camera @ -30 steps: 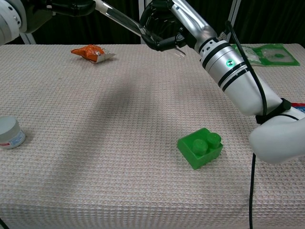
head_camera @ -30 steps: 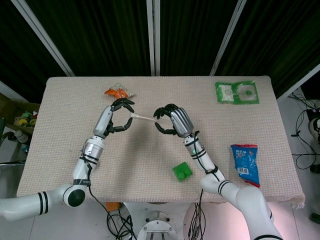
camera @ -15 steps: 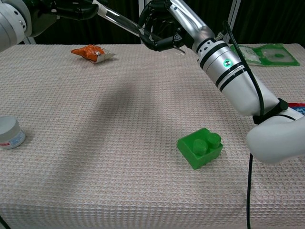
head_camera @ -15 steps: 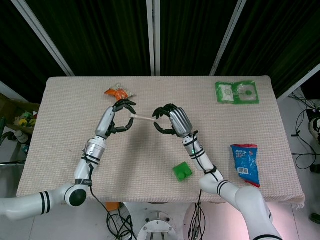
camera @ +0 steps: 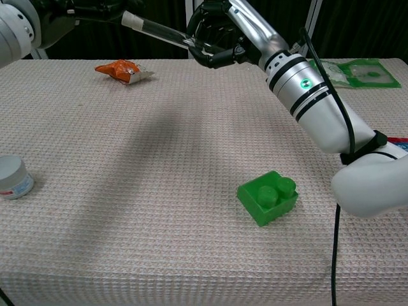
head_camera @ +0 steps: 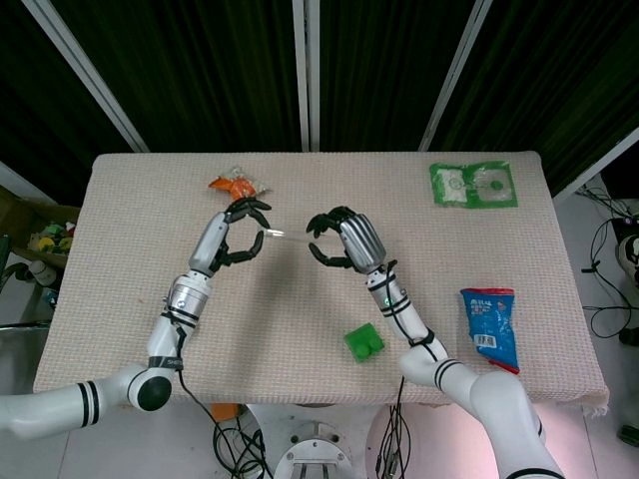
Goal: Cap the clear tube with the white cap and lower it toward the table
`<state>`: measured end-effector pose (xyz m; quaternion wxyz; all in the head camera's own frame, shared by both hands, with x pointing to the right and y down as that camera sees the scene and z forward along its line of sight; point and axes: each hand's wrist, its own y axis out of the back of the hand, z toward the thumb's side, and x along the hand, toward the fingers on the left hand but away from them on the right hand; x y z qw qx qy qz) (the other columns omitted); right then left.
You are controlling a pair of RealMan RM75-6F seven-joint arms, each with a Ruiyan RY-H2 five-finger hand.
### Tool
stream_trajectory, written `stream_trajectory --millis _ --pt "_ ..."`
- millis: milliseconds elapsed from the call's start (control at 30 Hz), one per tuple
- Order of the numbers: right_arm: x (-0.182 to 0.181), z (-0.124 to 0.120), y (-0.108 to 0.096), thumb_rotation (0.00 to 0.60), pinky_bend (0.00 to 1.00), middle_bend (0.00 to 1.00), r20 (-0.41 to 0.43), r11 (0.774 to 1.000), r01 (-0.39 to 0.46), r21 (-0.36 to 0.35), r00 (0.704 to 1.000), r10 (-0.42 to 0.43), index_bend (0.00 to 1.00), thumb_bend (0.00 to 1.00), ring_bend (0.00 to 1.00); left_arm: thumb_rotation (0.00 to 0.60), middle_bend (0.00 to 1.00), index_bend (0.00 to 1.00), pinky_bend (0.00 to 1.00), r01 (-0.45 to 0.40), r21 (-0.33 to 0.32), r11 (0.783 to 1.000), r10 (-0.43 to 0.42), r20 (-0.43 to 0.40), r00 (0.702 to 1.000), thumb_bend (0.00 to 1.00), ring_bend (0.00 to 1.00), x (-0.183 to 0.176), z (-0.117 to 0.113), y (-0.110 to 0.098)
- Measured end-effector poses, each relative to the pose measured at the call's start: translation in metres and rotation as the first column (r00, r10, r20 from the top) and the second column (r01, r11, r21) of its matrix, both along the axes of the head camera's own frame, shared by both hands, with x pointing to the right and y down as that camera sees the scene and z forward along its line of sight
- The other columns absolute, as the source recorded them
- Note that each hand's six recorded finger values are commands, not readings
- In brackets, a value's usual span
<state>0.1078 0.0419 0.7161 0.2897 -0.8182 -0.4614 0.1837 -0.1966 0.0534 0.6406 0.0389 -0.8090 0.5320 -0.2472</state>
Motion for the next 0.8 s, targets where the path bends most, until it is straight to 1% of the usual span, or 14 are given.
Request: stream_trajectory --millis 33,100,233,333,433,533,600,700,767,800 --pt "0.001 0.0 0.0 0.6 0.41 0.67 -0.002 1.0 0.0 0.0 1.0 0.0 0.74 0.69 0.49 0.494 0.26 0.34 0.15 0.0 0.002 1.0 0.0 0.002 1.0 0.48 0.13 -0.001 0.0 0.0" --pt "0.002 0.001 -0.001 0.6 0.41 0.67 -0.008 1.0 0.001 0.0 1.0 -0.001 0.74 0.69 0.49 0.485 0.26 0.31 0.15 0.0 0.007 1.0 0.0 0.003 1.0 0.48 0.13 -0.002 -0.001 -0.001" --pt "0.006 0.003 -0.001 0.6 0.41 0.67 -0.029 1.0 0.005 -0.004 1.0 -0.005 0.74 0.69 0.49 0.47 0.26 0.3 0.15 0.0 0.02 1.0 -0.001 0.013 1.0 0.48 0.13 -0.008 -0.004 -0.002" --pt "0.009 0.007 0.0 0.6 0.41 0.67 -0.055 1.0 0.012 -0.013 0.998 -0.013 0.74 0.69 0.49 0.46 0.26 0.3 0.15 -0.001 0.044 0.999 -0.001 0.043 0.999 0.48 0.13 -0.016 -0.008 -0.004" --pt "0.013 0.013 0.001 0.6 0.41 0.67 -0.096 0.999 0.027 -0.024 0.995 -0.03 0.74 0.69 0.49 0.454 0.25 0.3 0.15 -0.007 0.069 0.998 0.001 0.093 0.996 0.47 0.13 -0.027 -0.011 -0.006" --pt "0.017 0.021 0.003 0.6 0.41 0.67 -0.142 0.998 0.044 -0.041 0.989 -0.049 0.74 0.69 0.49 0.451 0.25 0.3 0.15 -0.023 0.096 0.995 0.007 0.169 0.986 0.47 0.13 -0.04 -0.011 -0.007" --pt "0.019 0.028 0.004 0.6 0.41 0.67 -0.179 0.997 0.055 -0.055 0.982 -0.064 0.74 0.69 0.49 0.452 0.25 0.3 0.15 -0.037 0.115 0.993 0.009 0.236 0.972 0.47 0.13 -0.052 -0.011 -0.007" --pt "0.021 0.038 0.006 0.6 0.41 0.66 -0.231 0.995 0.07 -0.072 0.969 -0.085 0.74 0.68 0.49 0.446 0.25 0.3 0.15 -0.059 0.136 0.989 0.009 0.339 0.941 0.46 0.13 -0.071 -0.009 -0.005" --pt "0.021 0.044 0.008 0.6 0.4 0.66 -0.264 0.994 0.08 -0.078 0.96 -0.098 0.74 0.67 0.49 0.446 0.25 0.3 0.15 -0.07 0.139 0.988 0.008 0.402 0.916 0.46 0.13 -0.085 -0.007 -0.002" --pt "0.02 0.048 0.009 0.6 0.4 0.66 -0.286 0.993 0.087 -0.084 0.952 -0.107 0.74 0.67 0.49 0.45 0.25 0.3 0.15 -0.071 0.136 0.988 0.008 0.421 0.907 0.45 0.13 -0.09 -0.006 0.0"
